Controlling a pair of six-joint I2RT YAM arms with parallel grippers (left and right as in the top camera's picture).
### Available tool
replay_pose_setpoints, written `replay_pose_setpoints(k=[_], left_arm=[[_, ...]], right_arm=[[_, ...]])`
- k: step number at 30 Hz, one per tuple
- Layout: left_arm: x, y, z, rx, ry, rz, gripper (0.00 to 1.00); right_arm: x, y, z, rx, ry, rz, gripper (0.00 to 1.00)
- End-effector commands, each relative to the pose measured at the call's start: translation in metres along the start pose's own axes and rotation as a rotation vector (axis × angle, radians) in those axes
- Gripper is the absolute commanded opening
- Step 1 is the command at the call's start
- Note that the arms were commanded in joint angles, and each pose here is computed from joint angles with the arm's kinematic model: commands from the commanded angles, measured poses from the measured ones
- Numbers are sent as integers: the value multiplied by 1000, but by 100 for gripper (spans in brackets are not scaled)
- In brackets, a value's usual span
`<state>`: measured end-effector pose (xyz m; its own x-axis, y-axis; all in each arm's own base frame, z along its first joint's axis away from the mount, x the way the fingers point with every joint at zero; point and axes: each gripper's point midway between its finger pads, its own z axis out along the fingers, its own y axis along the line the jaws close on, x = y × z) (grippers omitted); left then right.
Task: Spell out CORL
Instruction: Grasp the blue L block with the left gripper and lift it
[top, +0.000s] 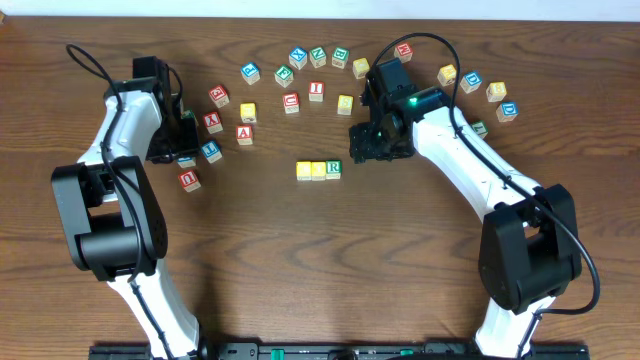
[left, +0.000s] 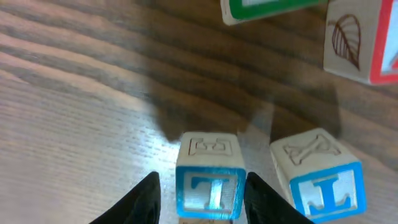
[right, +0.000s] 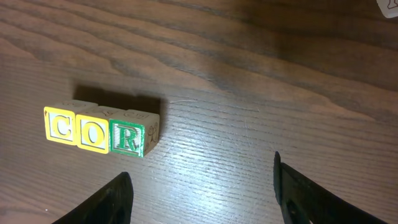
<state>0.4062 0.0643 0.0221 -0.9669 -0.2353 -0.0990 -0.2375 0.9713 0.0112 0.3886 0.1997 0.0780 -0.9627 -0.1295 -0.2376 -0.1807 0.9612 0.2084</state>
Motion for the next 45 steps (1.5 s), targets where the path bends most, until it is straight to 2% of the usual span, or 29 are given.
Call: replay_pose_setpoints(k=[1, 13, 18, 26, 36, 41, 45], left_arm=[[9, 1, 14, 2, 31, -26, 42], [2, -1, 17, 7, -1, -70, 37], [2, -2, 17, 10, -4, -69, 29], [-1, -2, 12, 11, -12, -69, 28], [-19, -15, -62, 67, -158, -48, 27], [-13, -39, -96, 89, -217, 73, 27], [3, -69, -105, 100, -200, 183, 27]], right_arm=[[-7, 2, -9, 0, -28, -12, 68], [-7, 2, -9, 0, -28, -13, 68], [-7, 2, -9, 0, -28, -13, 68], [-7, 2, -9, -1, -29, -13, 70], [-8, 3, -9, -2, -33, -14, 73], [-9, 3, -9, -3, -36, -14, 74], [-9, 3, -9, -3, -38, -14, 74]])
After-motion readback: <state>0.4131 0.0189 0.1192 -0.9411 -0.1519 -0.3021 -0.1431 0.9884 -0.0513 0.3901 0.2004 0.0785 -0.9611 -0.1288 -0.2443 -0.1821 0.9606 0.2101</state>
